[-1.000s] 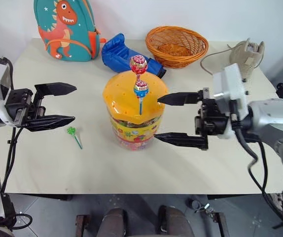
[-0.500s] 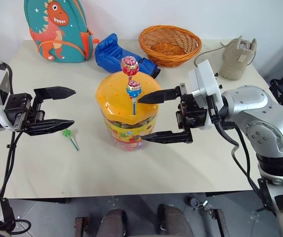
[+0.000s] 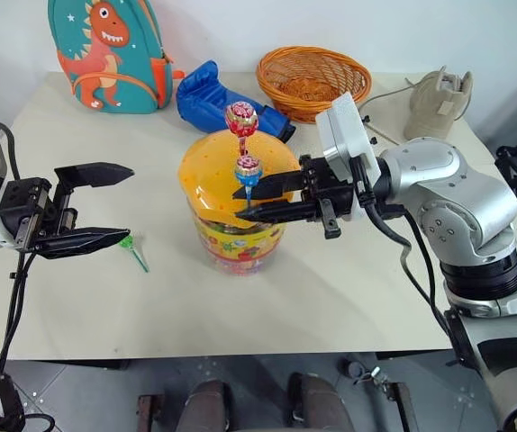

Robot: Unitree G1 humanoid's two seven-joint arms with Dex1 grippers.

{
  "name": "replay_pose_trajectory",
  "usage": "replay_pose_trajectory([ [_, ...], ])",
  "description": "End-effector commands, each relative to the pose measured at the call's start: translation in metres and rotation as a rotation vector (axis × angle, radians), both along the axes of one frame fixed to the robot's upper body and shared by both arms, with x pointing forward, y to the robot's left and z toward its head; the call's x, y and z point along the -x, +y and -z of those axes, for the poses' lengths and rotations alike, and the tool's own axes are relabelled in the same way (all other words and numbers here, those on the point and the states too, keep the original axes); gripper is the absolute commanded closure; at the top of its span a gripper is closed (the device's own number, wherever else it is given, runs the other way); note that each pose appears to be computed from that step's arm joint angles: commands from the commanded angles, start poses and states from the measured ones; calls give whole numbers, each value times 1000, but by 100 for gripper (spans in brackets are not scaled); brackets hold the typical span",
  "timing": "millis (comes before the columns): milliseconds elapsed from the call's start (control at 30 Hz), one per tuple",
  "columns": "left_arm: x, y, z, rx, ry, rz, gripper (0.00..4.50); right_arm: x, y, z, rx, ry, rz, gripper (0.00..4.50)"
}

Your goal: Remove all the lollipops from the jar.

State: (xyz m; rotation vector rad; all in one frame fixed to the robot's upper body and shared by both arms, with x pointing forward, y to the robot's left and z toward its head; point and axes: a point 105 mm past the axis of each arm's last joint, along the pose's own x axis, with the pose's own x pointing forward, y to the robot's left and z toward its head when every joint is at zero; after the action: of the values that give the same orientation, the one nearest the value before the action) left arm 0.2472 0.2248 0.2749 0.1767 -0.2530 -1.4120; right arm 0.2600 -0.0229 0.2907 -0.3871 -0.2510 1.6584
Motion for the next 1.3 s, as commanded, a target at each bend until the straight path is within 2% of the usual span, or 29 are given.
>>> replay_pose_trajectory([
  [33, 9, 2, -9, 9, -51, 8, 0, 8, -3, -19, -59, -68, -30, 444],
  [400, 10, -2, -2, 19, -21, 47, 0, -9, -17, -62, -129, -160, 15, 444],
  [500, 8, -2, 2, 5, 48, 18, 0, -15, -38, -68, -103, -175, 86, 444],
  [600, 9, -1, 5, -13, 83, 6, 0, -22, -65, -61, -60, -133, 193, 444],
  [733, 18, -5, 8, -37, 54, 39, 0, -22, -100, -41, -4, -27, 345, 444],
  [900, 39, -3, 24, -117, 96, 89, 0, -17, -134, 8, 56, 188, 524, 444],
  [1033, 47, -11, 37, -132, 139, 133, 0, -8, -152, 65, 185, 393, 621, 444],
  [1100, 47, -20, 41, -119, 141, 148, 0, -4, -161, 94, 192, 499, 671, 444],
  [1300, 53, -35, 47, -123, 154, 210, 0, -16, -178, 134, 166, 646, 846, 444],
])
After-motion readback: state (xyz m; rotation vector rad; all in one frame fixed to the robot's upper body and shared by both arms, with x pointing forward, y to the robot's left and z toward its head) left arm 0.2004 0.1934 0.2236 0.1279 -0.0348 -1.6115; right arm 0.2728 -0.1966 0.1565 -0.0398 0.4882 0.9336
